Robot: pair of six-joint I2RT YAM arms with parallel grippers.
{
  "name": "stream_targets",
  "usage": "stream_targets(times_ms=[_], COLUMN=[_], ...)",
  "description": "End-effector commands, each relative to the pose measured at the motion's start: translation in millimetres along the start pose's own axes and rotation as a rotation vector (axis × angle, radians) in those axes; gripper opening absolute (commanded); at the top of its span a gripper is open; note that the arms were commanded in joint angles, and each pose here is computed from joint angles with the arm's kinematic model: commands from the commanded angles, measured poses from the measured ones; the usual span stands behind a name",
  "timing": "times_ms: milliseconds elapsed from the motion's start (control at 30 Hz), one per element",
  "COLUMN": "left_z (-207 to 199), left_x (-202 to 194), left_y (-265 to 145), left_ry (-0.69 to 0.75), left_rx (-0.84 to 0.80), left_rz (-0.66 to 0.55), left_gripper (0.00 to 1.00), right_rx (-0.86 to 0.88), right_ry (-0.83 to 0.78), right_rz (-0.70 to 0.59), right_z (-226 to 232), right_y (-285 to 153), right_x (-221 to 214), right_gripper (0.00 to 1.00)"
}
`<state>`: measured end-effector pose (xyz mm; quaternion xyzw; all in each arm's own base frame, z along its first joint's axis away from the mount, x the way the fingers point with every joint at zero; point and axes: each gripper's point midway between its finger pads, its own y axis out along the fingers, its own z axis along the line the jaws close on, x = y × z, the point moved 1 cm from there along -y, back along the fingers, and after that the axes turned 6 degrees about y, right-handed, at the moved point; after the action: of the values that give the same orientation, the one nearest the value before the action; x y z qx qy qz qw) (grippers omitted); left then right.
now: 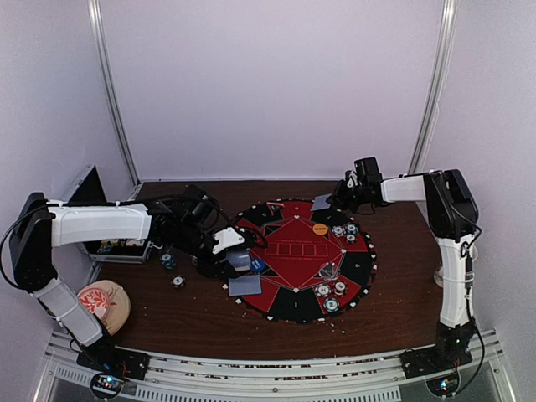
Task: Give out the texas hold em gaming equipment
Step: Distribute the poker card in the big blind area.
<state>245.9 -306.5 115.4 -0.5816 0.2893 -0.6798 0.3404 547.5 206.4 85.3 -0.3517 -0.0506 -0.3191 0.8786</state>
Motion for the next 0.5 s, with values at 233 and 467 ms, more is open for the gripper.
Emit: stream_targets(times_ms=[233,467], left_z=[0.4,0.0], left_x=[8.7,8.4], left_y=[-2.3,-1.5], left_ry=[0.022,0.019], left_rx=[0.002,-0.001], left_rz=[-0.031,-0.03], left_gripper=[0.52,0.52], right_rx=[-0.062,-0.125], right_ry=[0.017,0.003], right_rz=[0.059,0.04], right_z=[-36.4,-45.7], right_y=[13.6,8.8], right_x=[11.2,21.9], right_gripper=[0.11,0.44])
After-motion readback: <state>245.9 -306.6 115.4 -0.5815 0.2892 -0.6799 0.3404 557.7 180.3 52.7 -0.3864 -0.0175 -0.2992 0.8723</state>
